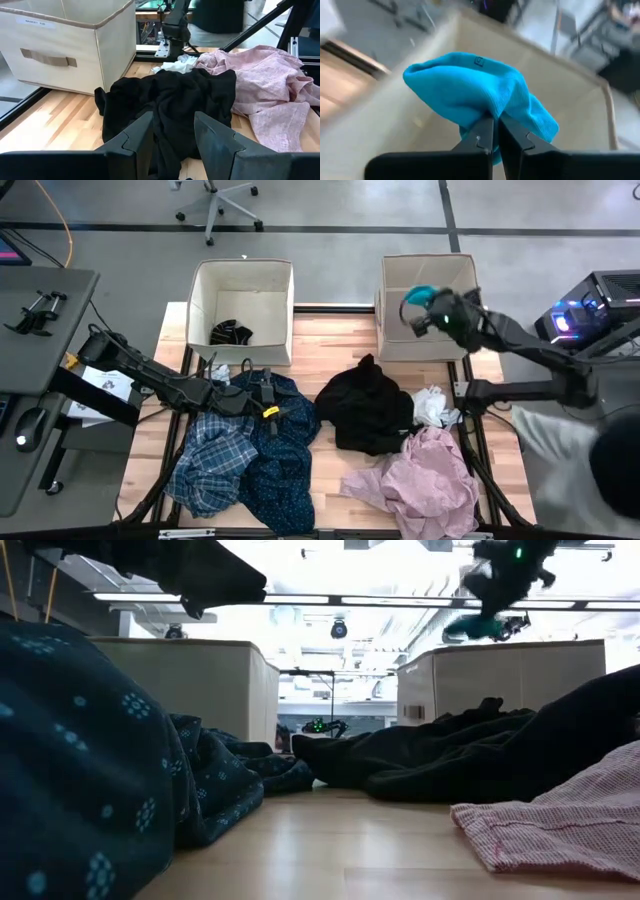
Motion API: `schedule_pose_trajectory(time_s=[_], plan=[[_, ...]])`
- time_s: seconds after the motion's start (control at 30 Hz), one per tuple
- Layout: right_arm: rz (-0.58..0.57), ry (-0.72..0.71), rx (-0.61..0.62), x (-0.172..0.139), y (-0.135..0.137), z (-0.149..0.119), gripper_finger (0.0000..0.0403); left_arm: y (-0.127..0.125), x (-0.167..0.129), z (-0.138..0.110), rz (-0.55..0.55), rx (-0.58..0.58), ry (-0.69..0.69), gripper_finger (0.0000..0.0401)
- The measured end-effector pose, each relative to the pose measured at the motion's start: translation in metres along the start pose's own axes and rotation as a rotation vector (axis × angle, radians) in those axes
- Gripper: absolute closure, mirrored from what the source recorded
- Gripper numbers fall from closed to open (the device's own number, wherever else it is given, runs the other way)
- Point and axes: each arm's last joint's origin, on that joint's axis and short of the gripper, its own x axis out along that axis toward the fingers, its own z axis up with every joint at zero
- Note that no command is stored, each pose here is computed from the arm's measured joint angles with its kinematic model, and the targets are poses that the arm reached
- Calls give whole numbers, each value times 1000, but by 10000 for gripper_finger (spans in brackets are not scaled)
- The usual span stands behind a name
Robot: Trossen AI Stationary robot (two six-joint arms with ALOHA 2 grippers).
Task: Sort clothes
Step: Put the blue sock into the right laundry bin, then put the top pair of white socks into the right laundry bin
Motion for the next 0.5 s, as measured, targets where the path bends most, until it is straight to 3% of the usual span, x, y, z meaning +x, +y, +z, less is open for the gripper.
schedule_pose_trajectory(time_s=[0.27, 0.4, 0.5], plan=[[56, 252, 19, 61, -20, -4, 289, 0, 0, 0, 0, 0, 1, 270], [15, 291, 2, 72, -22, -6, 236, 0, 0, 0, 0, 1, 1, 270], [32, 279, -5, 68, -22, -2, 219, 0, 0, 0, 1, 1, 1, 270]])
